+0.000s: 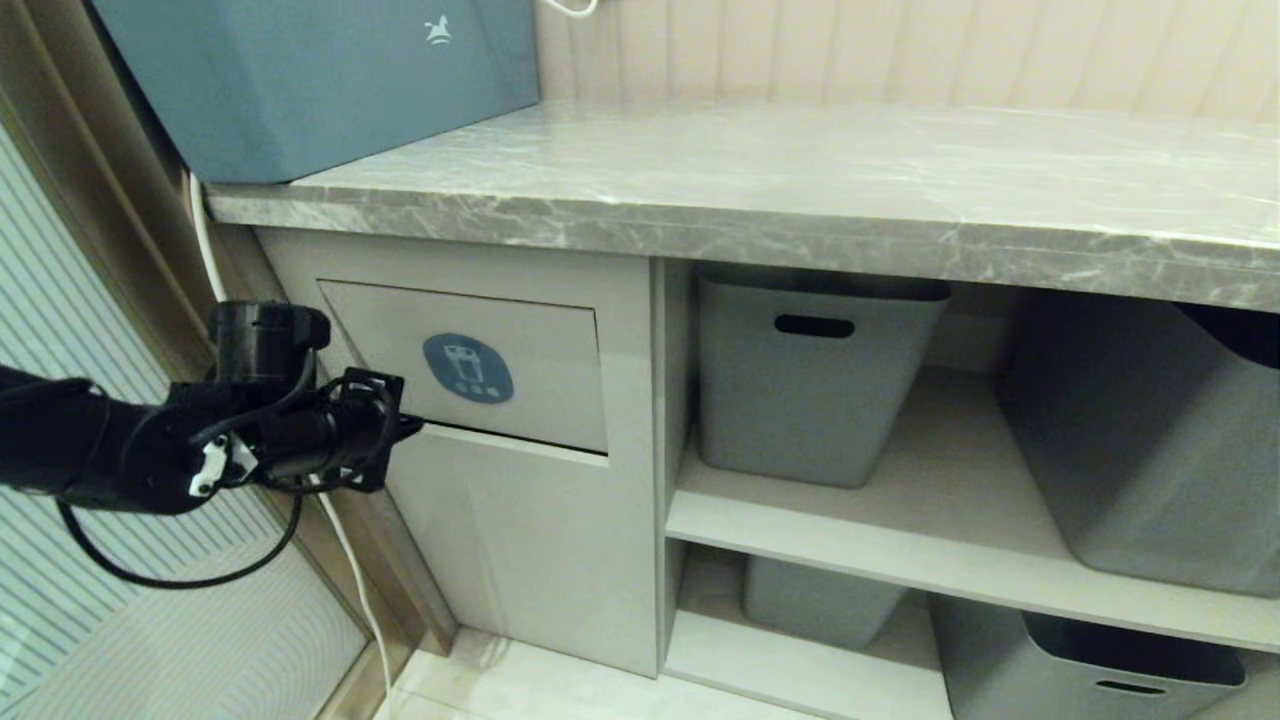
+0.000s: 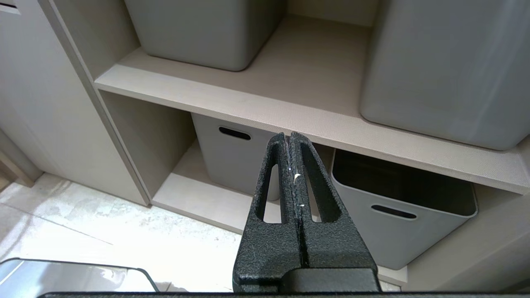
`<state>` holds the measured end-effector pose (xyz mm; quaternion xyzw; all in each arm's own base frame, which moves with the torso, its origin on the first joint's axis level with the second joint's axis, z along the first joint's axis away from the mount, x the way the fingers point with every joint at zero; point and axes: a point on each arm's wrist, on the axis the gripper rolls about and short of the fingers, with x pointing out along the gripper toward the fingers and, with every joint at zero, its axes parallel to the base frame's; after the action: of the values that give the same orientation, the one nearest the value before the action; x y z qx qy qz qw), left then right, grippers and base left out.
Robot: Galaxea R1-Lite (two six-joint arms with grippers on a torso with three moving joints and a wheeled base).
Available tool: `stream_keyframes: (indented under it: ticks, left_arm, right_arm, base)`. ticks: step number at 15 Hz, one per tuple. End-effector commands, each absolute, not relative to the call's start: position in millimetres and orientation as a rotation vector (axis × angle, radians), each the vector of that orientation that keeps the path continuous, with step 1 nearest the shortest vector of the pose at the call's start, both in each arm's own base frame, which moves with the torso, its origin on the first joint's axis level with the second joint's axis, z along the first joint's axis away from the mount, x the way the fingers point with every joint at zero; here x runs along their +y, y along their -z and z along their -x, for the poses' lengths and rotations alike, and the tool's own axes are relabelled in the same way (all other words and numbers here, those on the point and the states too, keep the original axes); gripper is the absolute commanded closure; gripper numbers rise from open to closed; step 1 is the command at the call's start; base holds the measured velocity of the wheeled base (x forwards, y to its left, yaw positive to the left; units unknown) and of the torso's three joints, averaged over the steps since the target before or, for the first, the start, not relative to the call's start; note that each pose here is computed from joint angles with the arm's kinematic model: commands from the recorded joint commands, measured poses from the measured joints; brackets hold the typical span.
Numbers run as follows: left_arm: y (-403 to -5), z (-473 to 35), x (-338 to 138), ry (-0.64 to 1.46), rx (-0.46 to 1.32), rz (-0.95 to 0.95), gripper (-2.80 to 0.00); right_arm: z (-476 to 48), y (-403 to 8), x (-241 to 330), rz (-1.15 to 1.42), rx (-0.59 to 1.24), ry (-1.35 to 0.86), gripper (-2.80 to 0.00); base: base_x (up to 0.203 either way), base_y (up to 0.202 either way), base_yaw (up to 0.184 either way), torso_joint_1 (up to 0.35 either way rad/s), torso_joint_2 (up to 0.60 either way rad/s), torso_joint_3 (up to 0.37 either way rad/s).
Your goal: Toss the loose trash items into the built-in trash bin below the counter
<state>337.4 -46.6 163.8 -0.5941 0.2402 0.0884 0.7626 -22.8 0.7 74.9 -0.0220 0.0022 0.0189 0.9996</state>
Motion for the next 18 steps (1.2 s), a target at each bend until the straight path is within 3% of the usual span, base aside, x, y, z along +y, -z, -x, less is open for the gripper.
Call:
stream_keyframes:
  ticks: [1,7,15,18]
  left_arm:
    - [-172,-308,-45,-0.166,0.523,1.259,0.0]
    - [-164,-231,-38,-0.07,0.541,0.963,0.0]
    - [-144,-123,-21,0.177,0.375,0.211,0.0]
    - [-135,-81,-14,0.228,0.256,0.03,0.0]
  right_arm:
    - [23,-75,1,0.044,0.003,-0.038,0.0]
    - [23,-75,1,0.044,0.002,-0.04,0.0]
    - [23,-75,1,0.044,0.003,-0.038,0.0]
    - [23,-75,1,0.046,0.002,-0.039,0.0]
  base:
    - [0.0,0.0,0.0,0.0,0.0,0.0]
    - [0.0,0.0,0.0,0.0,0.0,0.0]
    - [0.0,0.0,0.0,0.0,0.0,0.0]
    - [0.0,0.0,0.0,0.0,0.0,0.0]
